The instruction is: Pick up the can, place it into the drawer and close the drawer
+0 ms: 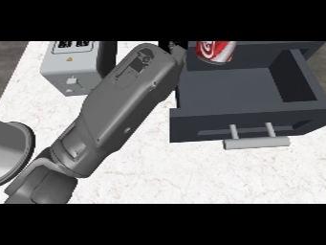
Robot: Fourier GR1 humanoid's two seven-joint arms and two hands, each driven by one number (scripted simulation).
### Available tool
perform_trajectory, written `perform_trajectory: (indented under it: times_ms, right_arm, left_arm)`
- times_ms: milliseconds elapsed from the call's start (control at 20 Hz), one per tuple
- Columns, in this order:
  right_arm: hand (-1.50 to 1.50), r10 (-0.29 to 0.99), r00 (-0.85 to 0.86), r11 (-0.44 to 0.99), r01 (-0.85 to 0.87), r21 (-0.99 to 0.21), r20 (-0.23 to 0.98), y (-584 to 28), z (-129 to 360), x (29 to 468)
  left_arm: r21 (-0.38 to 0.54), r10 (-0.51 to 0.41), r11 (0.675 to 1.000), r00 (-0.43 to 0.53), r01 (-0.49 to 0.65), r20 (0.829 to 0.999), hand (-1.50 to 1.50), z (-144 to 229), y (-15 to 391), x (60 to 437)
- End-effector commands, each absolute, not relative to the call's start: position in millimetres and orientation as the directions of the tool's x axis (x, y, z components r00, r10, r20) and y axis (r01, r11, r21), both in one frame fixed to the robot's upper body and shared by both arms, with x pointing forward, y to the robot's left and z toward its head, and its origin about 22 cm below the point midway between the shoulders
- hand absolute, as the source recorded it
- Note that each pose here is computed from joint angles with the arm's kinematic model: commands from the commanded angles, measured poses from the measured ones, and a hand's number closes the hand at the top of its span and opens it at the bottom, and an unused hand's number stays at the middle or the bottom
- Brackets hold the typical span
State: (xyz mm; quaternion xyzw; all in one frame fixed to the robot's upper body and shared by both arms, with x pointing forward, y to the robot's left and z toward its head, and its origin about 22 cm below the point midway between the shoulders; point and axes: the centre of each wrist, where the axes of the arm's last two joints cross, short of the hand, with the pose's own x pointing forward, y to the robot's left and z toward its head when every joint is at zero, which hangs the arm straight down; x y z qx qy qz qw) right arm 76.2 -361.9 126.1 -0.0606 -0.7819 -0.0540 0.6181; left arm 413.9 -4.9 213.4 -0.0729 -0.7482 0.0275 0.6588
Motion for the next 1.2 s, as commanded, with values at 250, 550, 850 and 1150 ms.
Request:
perform_trajectory:
  times_ms: [250,550,850,1150]
  right_arm:
    - [-1.5,0.023,-0.231,0.989,0.148,0.012,0.973,-357.3,120.9,93.0]
    - [-1.5,0.009,-0.236,0.994,0.108,0.017,0.972,-351.2,134.0,89.3]
    - [-1.5,0.006,-0.246,0.992,0.125,0.025,0.969,-352.7,130.8,91.0]
    - [-1.5,0.018,-0.247,0.992,0.122,0.013,0.969,-352.3,140.9,97.8]
  left_arm:
    - [-0.102,0.106,0.994,-0.088,0.048,0.99,1.5,213.0,-17.8,418.5]
    - [-0.038,0.04,0.999,-0.086,0.016,0.996,1.5,191.9,-19.7,415.9]
    - [-0.005,0.003,0.999,-0.061,-0.033,0.998,-1.5,175.7,-10.2,424.3]
    - [0.0,-0.003,0.998,-0.057,-0.064,0.998,-1.5,174.6,-14.0,422.0]
